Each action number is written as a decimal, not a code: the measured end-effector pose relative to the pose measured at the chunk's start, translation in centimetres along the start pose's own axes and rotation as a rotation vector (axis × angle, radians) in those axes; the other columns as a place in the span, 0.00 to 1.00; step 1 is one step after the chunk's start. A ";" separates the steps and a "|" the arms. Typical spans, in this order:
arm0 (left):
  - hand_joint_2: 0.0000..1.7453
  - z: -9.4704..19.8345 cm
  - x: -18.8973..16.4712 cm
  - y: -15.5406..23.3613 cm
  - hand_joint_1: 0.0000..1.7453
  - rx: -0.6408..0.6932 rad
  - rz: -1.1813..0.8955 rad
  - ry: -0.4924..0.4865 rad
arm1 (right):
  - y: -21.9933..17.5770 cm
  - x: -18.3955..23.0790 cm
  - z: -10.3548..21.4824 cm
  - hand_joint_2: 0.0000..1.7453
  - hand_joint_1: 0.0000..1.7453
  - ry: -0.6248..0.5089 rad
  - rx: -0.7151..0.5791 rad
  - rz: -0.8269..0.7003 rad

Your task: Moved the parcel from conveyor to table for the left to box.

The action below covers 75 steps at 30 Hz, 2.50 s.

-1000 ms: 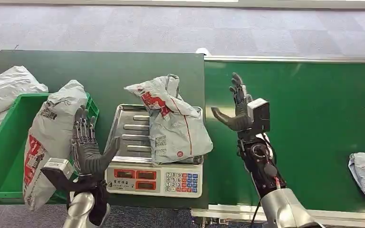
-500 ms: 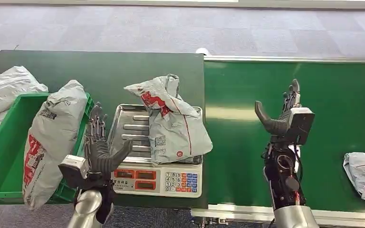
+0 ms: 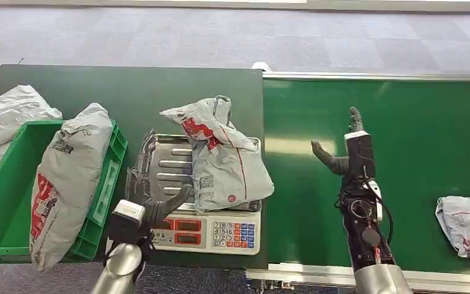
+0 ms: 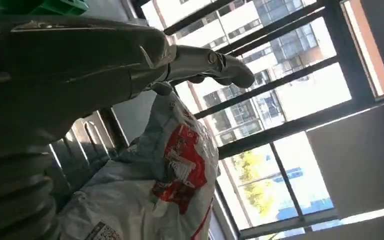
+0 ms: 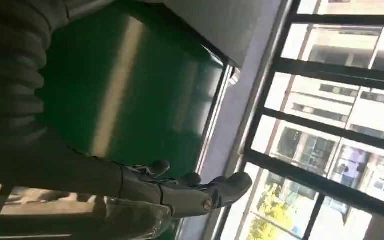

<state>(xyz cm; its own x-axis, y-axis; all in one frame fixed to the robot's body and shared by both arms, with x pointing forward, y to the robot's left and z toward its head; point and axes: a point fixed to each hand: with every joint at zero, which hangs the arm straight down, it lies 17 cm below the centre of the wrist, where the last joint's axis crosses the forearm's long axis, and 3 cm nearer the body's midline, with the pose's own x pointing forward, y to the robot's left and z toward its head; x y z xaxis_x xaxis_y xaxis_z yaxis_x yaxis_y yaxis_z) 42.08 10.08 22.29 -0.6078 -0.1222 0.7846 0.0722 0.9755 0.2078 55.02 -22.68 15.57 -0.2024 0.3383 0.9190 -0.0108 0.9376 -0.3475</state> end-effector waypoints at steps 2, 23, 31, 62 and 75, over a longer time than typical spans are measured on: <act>1.00 -0.3 -0.3 -1.1 0.00 -0.053 -0.073 0.000 | 1.4 -0.6 0.1 1.00 0.00 0.019 0.061 0.034; 1.00 2.7 -11.2 -10.5 0.00 -0.585 -0.378 0.355 | 5.8 -2.6 0.6 1.00 0.00 0.087 0.259 0.118; 1.00 2.8 -12.2 -11.4 0.00 -0.639 -0.374 0.384 | 5.1 -1.8 0.4 1.00 0.00 0.055 0.216 0.104; 1.00 0.5 -12.0 -9.4 1.00 -0.468 -0.513 0.286 | 4.4 -1.9 0.6 1.00 0.00 0.041 0.192 0.105; 0.00 -1.4 -0.5 -4.3 1.00 -0.019 -0.542 -0.188 | 3.8 -2.1 1.1 1.00 0.00 0.013 0.181 0.061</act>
<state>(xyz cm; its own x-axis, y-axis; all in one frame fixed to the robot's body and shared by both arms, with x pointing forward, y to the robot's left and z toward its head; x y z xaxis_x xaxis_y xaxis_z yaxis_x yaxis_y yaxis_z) 43.18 5.66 21.88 -0.6919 -0.5677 0.4461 -0.2756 0.7787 0.5636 54.36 -19.92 12.12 -0.1952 0.3966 0.8970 -0.1753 0.8858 -0.4298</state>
